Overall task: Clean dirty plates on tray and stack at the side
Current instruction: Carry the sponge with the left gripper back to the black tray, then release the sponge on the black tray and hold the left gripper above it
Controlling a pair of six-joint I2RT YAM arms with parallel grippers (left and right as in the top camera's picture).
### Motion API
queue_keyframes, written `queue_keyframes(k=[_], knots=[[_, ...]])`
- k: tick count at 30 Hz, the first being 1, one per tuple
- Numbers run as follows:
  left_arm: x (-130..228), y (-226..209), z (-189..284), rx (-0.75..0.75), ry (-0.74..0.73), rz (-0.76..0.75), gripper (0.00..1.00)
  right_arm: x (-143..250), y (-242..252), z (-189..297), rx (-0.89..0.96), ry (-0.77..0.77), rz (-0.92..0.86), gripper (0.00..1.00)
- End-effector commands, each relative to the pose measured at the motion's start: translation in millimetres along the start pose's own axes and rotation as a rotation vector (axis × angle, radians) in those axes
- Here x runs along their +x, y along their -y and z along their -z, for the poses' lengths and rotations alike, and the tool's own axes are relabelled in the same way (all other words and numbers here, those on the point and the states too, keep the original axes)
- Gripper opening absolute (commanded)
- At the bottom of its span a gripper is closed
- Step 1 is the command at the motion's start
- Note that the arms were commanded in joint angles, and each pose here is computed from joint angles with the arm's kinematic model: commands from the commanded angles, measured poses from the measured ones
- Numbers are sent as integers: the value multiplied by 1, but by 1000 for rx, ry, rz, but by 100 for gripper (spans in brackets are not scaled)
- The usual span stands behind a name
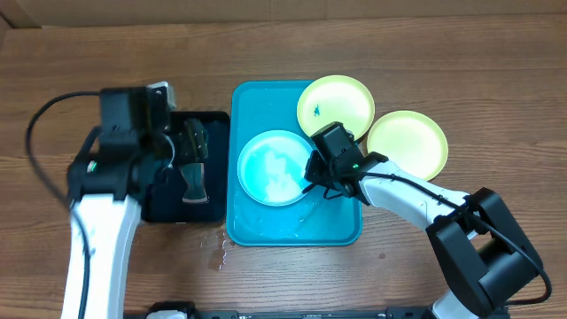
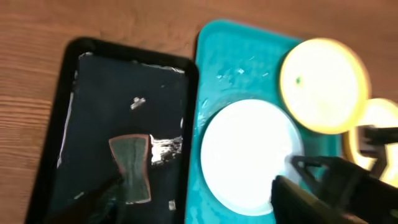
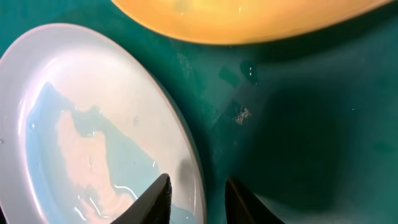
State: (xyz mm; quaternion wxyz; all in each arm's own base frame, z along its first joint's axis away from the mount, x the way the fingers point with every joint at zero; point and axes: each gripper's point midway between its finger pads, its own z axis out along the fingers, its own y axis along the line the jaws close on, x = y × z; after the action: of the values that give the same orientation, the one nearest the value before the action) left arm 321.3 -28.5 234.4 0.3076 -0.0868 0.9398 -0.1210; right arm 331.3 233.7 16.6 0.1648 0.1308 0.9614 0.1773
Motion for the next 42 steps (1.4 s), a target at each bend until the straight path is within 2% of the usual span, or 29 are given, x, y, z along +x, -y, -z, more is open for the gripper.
queue_keyframes(k=[1,2,3,4,10,21,24,30,42], knots=[[-4,0,25,-18,63,5,81,-4,1,0,8,22,5,30],[-3,-5,30,-48,74,5,86,-5,1,0,9,23,5,31],[-1,-11,34,-79,79,7,97,-5,2,0,13,28,5,30],[1,-15,36,-102,77,7,100,-6,2,0,16,32,5,30],[16,-23,31,-142,5,16,100,-9,2,0,18,46,5,29],[20,-27,13,-154,-58,24,100,-9,2,0,19,46,5,29],[21,-28,7,-159,-78,26,100,-8,3,0,21,43,5,24],[25,-31,-5,-169,-120,31,100,-8,3,0,20,41,5,6],[33,-38,-30,-192,-211,42,100,-2,-1,0,-4,6,5,4]])
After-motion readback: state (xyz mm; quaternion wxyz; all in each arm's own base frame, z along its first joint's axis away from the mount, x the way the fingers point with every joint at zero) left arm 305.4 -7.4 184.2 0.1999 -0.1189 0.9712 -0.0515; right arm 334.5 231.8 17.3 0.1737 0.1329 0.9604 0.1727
